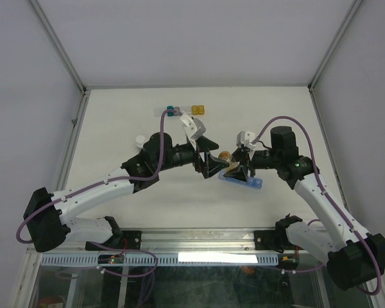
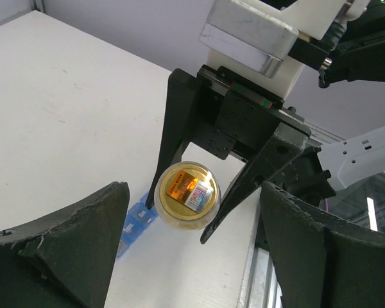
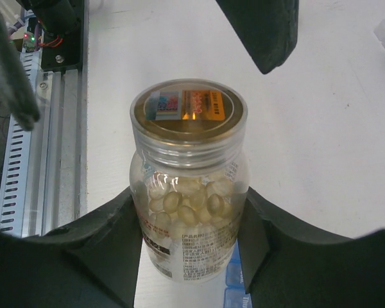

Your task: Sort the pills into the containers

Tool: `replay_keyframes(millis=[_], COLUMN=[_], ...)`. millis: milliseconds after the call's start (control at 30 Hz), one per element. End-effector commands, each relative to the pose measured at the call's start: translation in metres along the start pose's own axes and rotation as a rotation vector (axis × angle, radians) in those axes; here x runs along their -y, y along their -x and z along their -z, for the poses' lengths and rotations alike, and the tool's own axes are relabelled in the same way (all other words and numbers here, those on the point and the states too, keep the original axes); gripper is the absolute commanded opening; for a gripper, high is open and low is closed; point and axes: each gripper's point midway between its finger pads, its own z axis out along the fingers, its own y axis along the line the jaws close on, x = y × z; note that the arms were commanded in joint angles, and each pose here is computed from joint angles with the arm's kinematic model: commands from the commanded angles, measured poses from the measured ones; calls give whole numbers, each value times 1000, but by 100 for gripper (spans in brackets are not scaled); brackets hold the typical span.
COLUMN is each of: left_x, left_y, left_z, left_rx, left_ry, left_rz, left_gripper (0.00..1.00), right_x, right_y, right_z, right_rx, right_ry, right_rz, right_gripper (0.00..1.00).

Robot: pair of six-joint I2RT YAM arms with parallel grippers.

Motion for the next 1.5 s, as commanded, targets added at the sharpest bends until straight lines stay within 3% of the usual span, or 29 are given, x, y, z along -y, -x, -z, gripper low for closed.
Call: replay_keyframes(millis=[0,500,600,700,800,900,1000,1100,1333,1467], left_x=[6,1,0,-2,-3,-5,-10,-17,-59,-111], left_y=[28,6,5,4,3,4,3,2,-24,-61], left_z=[-7,-22,-22,-21,-20,-19,-17,-13,16,54], left_rx=[56,-47,-54,-59,-64,-62,-60,-56,-74,-100], left_ry=[5,4,6,12,19,31,61,97,285,529], left_rz=[16,30,24,9,5,0,-3,-8,25,45], left_gripper=[83,56,44,21,6,0,0,0,0,0], right_x=[7,7,7,7,7,7,9,10,12,13], right_y=[23,23,22,22,22,22,23,23,25,25], right_z=[4,4,4,4,3,3,4,5,10,11], right_rx=[46,45,45,45,45,45,46,48,59,61], right_ry=[-18,-18,-17,-17,-19,-20,-30,-38,-50,-55], right_rz=[65,64,63,63,63,59,57,52,56,62], right_gripper=[0,0,0,0,2,27,73,97,100,100])
